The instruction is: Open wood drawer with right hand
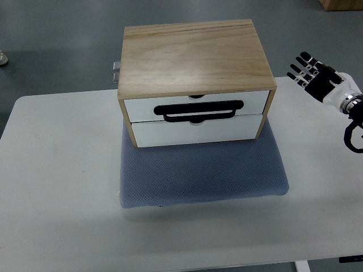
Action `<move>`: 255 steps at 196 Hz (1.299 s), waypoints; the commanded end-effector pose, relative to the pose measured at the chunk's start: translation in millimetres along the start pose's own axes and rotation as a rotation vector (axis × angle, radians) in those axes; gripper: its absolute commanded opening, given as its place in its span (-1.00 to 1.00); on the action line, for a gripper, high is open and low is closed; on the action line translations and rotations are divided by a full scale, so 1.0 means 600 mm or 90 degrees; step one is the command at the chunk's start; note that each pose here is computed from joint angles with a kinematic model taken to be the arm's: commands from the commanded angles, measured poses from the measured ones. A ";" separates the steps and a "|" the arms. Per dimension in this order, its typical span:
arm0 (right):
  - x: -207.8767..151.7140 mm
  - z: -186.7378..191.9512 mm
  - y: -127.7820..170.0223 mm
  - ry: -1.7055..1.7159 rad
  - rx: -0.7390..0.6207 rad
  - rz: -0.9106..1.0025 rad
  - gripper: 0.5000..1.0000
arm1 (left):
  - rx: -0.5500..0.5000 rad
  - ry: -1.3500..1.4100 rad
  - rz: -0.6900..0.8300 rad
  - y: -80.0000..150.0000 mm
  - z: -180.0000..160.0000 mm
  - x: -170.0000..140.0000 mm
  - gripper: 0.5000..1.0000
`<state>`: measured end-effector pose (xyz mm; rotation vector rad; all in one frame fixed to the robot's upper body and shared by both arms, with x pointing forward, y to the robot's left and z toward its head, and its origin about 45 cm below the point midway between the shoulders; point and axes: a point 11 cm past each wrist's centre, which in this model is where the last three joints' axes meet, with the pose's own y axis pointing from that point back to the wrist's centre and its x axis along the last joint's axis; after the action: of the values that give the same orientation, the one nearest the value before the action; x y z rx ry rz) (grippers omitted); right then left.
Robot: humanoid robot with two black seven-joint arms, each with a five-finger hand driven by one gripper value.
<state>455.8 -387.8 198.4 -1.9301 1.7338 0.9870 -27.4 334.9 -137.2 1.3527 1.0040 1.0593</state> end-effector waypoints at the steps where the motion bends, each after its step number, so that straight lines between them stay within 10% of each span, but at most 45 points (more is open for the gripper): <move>1: -0.002 0.004 -0.002 0.004 -0.004 -0.002 0.82 | 0.000 -0.003 0.000 0.000 0.000 0.000 1.00; 255: -0.007 0.006 0.002 0.006 -0.006 -0.035 0.81 | 0.000 -0.005 -0.001 0.000 0.000 -0.001 1.00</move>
<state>454.6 -380.8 199.5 -1.9696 1.6637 0.9721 -27.4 334.4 -137.3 1.3547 0.9989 1.0521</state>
